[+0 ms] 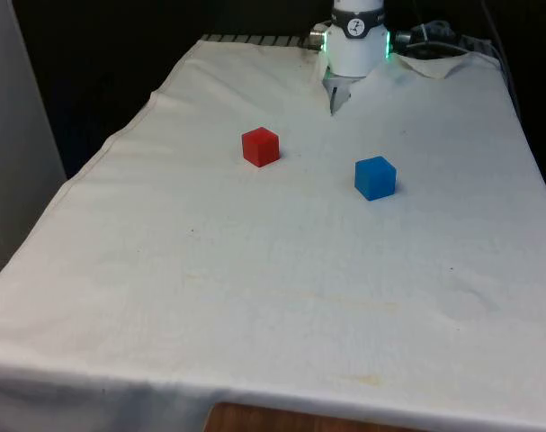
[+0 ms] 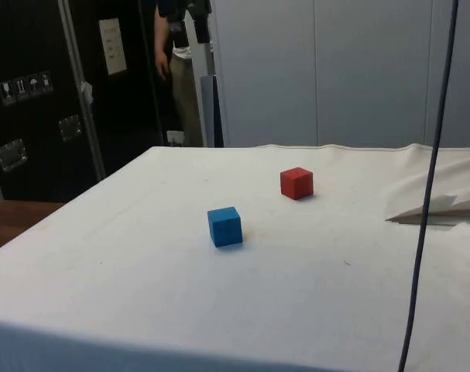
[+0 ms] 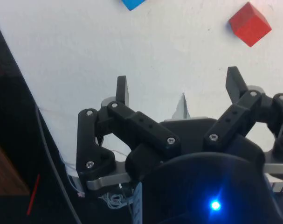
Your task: Stack the two cubes.
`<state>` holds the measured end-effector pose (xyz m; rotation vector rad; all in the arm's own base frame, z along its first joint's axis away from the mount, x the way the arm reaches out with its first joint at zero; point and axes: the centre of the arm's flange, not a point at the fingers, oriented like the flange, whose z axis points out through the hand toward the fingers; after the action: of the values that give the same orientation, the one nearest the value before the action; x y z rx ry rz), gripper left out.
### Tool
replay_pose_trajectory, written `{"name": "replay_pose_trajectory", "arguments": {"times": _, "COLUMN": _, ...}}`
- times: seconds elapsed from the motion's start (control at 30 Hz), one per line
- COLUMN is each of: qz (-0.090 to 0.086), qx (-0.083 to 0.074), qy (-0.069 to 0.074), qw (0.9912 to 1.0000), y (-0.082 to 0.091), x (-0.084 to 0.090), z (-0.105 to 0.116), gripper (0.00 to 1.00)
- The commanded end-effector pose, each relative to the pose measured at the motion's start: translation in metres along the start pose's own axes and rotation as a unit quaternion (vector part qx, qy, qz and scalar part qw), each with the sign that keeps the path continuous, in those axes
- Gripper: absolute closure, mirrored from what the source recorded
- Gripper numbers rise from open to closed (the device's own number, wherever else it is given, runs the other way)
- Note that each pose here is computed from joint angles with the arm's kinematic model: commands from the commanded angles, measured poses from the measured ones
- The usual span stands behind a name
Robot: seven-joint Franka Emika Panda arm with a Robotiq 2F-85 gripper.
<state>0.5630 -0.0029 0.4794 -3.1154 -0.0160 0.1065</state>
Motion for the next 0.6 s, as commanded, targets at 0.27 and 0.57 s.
{"name": "replay_pose_trajectory", "arguments": {"times": 0.27, "qz": -0.001, "qx": 0.002, "qy": 0.003, "qw": 0.99999, "y": 0.012, "x": -0.019, "z": -0.002, "gripper": 0.00}}
{"name": "replay_pose_trajectory", "arguments": {"times": 0.57, "qz": 0.000, "qx": 0.006, "qy": 0.000, "qw": 0.99998, "y": 0.023, "x": -0.037, "z": -0.001, "gripper": 0.00}}
